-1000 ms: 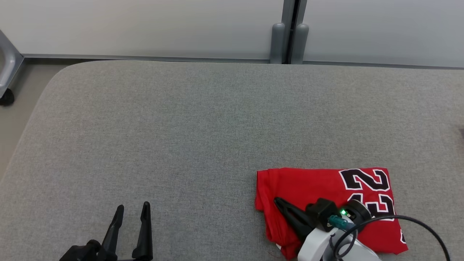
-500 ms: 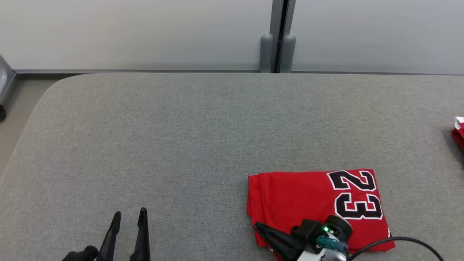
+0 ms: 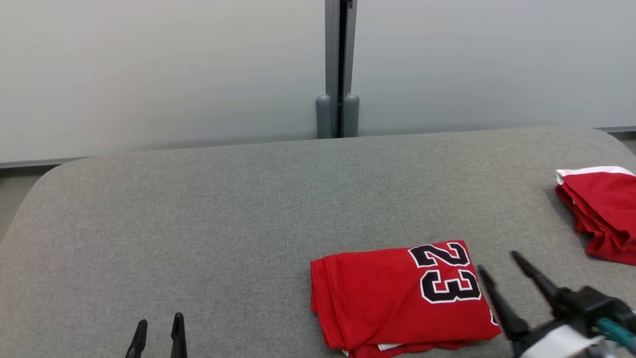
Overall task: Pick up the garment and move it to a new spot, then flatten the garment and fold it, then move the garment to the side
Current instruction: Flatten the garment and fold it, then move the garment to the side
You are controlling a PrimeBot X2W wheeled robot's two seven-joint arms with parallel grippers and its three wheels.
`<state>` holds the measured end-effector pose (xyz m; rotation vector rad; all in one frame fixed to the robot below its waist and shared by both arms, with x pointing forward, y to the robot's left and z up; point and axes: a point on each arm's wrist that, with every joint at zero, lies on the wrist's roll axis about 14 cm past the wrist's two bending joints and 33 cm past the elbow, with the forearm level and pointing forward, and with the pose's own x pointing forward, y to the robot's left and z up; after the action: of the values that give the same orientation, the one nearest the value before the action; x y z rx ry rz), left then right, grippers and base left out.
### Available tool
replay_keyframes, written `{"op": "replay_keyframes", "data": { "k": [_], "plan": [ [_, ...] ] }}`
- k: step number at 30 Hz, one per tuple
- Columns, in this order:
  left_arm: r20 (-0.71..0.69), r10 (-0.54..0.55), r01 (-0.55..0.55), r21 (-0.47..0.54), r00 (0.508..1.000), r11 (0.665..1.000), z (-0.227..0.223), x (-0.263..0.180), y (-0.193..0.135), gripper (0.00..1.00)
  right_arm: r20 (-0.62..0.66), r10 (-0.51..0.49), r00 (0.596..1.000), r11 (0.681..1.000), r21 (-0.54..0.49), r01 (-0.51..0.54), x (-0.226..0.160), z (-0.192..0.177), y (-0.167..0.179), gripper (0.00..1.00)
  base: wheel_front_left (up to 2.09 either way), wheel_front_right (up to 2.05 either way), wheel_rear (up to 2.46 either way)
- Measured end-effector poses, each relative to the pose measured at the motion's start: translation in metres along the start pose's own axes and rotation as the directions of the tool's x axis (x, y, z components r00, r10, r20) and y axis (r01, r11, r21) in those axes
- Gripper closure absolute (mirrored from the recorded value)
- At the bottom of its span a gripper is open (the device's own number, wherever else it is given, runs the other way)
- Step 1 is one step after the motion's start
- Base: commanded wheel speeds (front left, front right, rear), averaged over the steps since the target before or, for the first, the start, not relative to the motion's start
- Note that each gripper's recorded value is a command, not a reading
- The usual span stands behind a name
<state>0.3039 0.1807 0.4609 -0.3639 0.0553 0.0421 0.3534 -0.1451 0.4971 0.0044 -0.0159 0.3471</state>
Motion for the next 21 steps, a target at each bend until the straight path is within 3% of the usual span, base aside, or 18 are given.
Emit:
{"op": "replay_keyframes", "data": {
  "k": [4, 8, 21],
  "plan": [
    [0.003, -0.014, 0.014, 0.023, 1.000, 1.000, 0.001, -0.003, -0.001, 0.00, 0.001, -0.170, 0.985, 0.985, -0.001, 0.170, -0.029, -0.001, -0.047, 0.00, 0.00, 0.00, 0.00],
    [-0.001, -0.018, 0.018, 0.035, 1.000, 0.999, 0.000, -0.006, 0.000, 0.00, -0.053, -0.274, 0.960, 0.961, 0.026, 0.276, -0.052, -0.021, -0.068, 0.00, 0.00, 0.00, 0.00],
    [-0.005, -0.011, 0.011, 0.039, 1.000, 0.999, -0.002, -0.011, 0.003, 0.00, -0.095, -0.304, 0.948, 0.948, 0.069, 0.311, -0.060, -0.037, -0.064, 0.00, 0.00, 0.00, 0.00]
  ]
}}
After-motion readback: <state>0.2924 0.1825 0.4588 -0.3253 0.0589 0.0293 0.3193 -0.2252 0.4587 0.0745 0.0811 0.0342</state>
